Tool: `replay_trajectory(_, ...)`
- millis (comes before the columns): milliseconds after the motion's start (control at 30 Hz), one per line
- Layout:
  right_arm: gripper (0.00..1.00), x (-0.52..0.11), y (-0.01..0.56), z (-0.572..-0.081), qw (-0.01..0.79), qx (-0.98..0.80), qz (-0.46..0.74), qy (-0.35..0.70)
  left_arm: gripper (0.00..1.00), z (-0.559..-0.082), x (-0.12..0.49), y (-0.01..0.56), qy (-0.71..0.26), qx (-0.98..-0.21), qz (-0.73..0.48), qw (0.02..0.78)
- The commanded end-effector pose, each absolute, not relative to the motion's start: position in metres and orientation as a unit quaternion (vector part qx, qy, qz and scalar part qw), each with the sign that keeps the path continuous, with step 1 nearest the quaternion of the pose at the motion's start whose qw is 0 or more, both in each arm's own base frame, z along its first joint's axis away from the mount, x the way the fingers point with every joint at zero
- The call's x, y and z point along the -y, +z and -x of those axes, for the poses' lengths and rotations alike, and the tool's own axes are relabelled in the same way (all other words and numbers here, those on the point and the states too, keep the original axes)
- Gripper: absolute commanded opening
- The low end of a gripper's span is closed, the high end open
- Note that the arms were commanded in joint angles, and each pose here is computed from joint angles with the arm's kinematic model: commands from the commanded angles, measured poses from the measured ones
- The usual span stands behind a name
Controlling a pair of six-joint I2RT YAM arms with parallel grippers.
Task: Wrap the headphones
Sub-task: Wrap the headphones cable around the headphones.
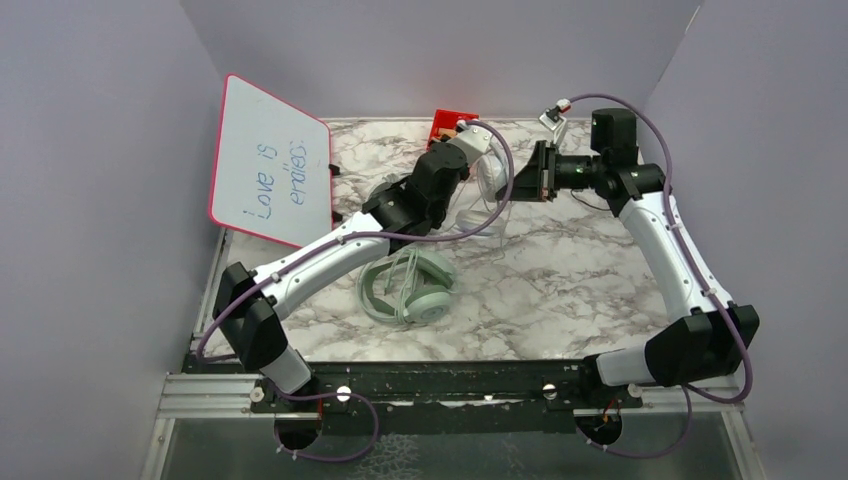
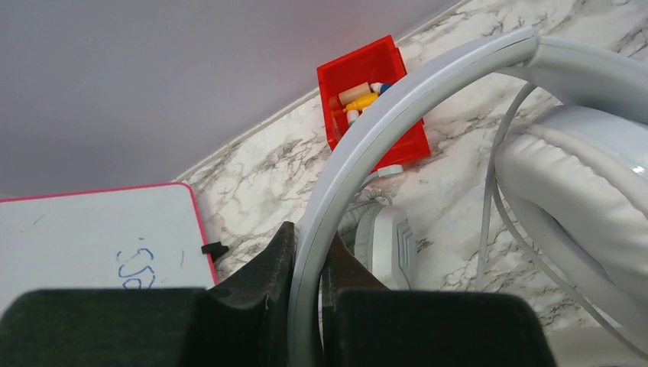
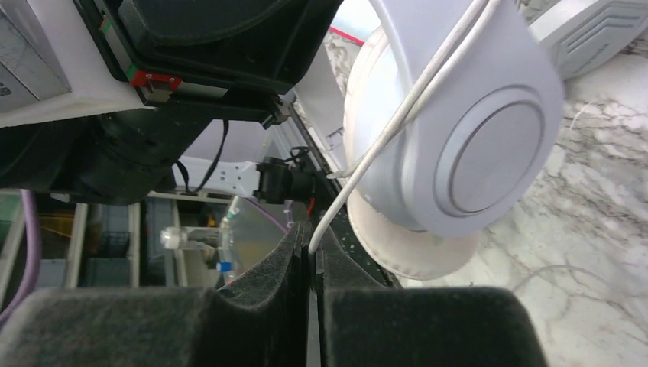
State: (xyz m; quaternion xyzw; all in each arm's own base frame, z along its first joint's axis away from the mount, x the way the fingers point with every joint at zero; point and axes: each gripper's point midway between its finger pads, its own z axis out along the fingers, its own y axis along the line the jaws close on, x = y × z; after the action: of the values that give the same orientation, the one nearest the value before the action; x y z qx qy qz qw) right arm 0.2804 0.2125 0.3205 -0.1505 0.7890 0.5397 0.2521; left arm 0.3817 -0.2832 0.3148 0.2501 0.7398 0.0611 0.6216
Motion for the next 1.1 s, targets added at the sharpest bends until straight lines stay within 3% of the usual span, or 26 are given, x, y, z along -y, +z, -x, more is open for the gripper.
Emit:
replay_trajectory(0,0.12,-0.219,0.353,-0.269,0.26,-0.752,0.145,0.588,0.0,-0.392,0.281,0.359,0.046,-0.726,-0.147,0.671)
replay_trajectory(733,0.18,-0.221,0.349,-0.274,0.303,-0.738,0.112,0.592,0.0,-0.391,0.31,0.42,-0.072,-0.715,-0.025,0.695)
replay_trajectory(1067,0.23,-0.219,0.351,-0.258,0.321,-0.73,0.117,0.592,0.0,-0.395,0.314,0.437,-0.082,-0.708,-0.006,0.702)
